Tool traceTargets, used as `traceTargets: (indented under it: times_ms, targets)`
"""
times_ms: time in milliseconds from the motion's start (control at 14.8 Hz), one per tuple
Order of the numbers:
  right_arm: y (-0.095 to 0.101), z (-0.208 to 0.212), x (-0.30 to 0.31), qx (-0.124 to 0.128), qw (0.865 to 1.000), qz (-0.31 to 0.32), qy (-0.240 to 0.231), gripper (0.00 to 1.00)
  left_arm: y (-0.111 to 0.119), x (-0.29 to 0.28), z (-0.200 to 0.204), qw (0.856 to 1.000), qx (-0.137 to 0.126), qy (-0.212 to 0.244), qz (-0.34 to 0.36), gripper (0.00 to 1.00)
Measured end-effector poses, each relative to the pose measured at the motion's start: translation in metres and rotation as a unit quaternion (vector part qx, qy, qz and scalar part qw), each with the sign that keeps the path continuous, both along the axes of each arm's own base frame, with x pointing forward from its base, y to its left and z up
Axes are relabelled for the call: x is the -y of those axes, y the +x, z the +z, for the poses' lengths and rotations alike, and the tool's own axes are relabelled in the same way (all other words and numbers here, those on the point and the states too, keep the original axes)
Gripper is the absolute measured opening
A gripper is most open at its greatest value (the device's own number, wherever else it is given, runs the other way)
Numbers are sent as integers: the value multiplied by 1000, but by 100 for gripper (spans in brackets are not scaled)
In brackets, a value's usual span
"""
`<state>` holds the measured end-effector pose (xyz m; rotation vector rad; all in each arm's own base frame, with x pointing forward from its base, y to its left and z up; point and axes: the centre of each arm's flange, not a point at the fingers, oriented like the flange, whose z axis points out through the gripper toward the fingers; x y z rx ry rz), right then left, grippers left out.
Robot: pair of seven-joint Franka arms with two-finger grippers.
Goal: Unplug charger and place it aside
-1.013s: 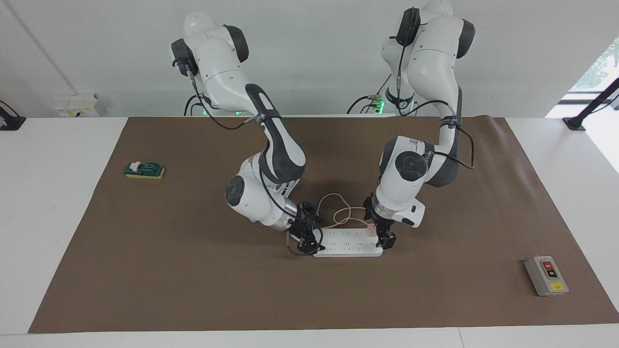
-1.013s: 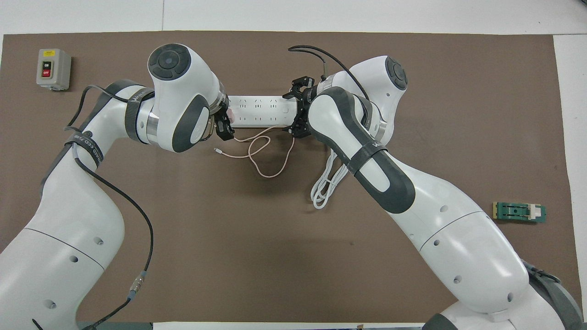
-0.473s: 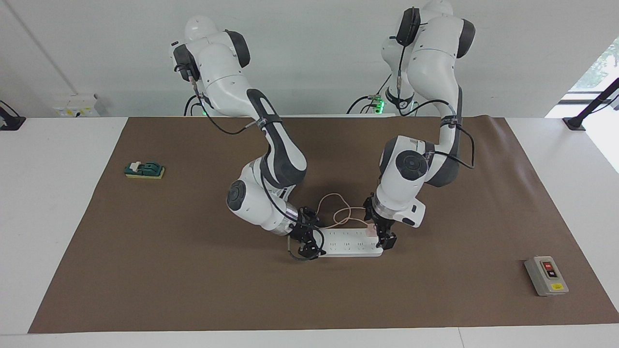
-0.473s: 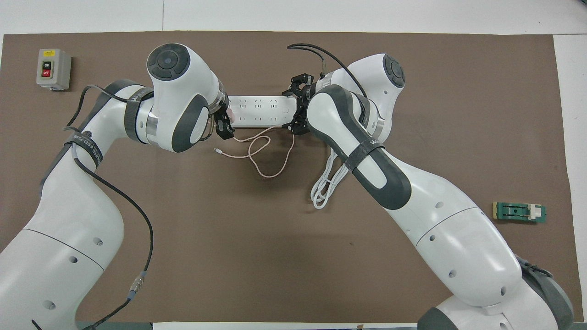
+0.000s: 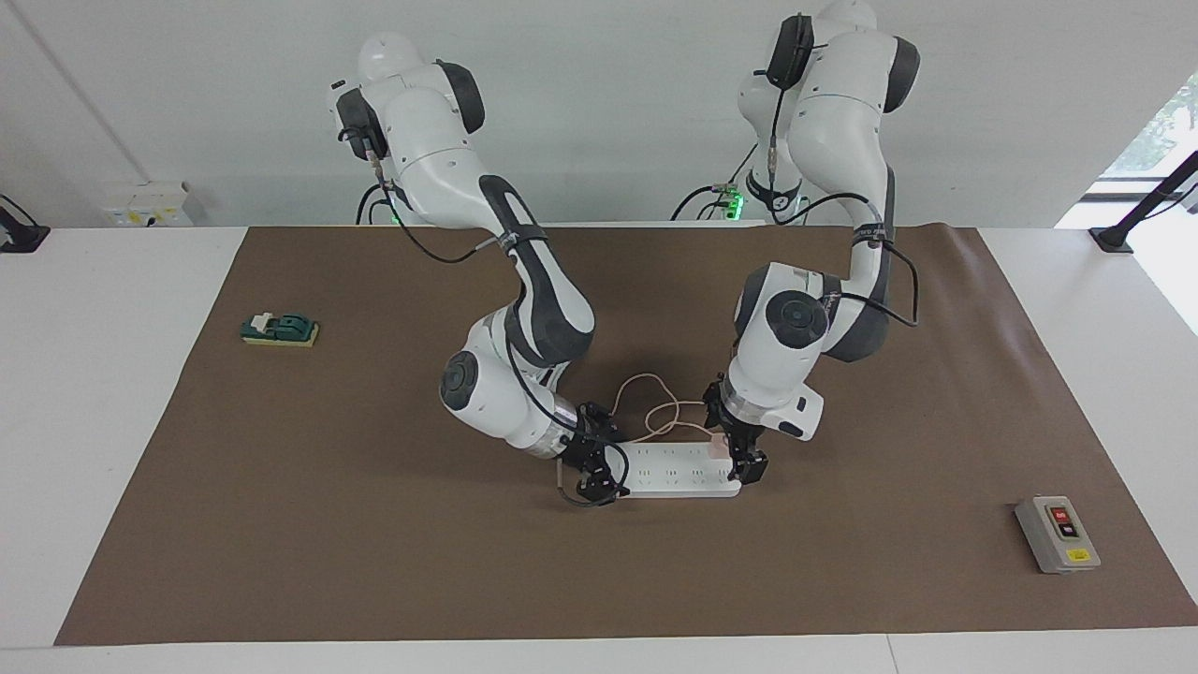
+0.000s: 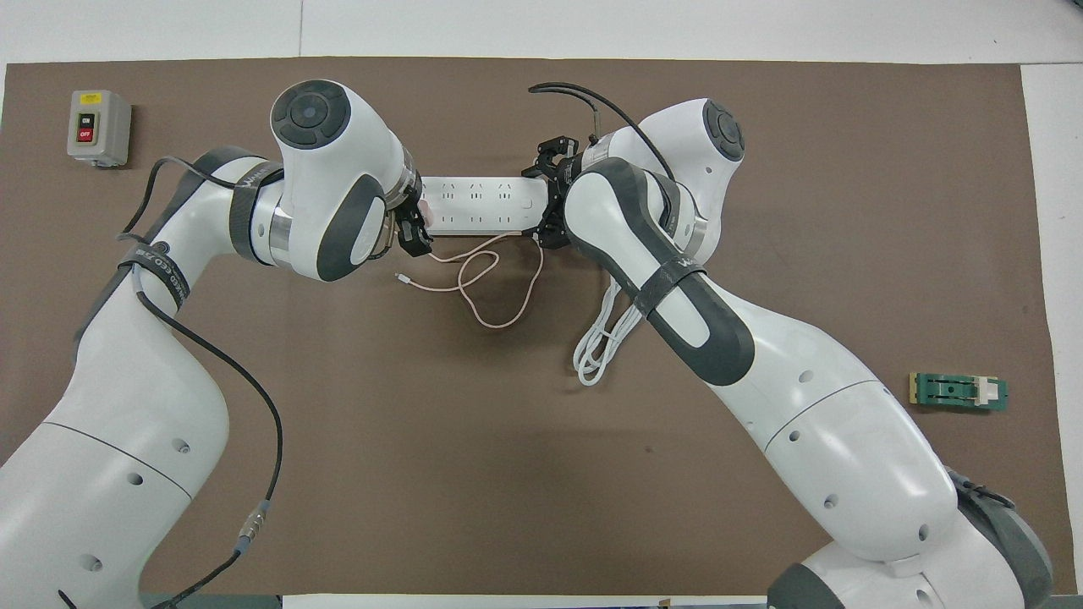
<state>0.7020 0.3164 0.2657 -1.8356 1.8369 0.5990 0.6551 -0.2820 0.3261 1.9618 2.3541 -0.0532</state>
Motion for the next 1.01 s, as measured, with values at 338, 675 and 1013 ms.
traceTargets:
  times_ms: [338,675,1013]
  targets:
    - [-1,0,-5,3,1000,5,-2,96,0,0,0,1000,0,0,0,92]
    - [-3,-5,-16,16,1000,1,-5,96,-1,1,-1,1000,-1,0,-1,50]
    - [-3,-6,-15,16,1000,0,-6,96,-7,6,-1,1000,1,8,-12,35]
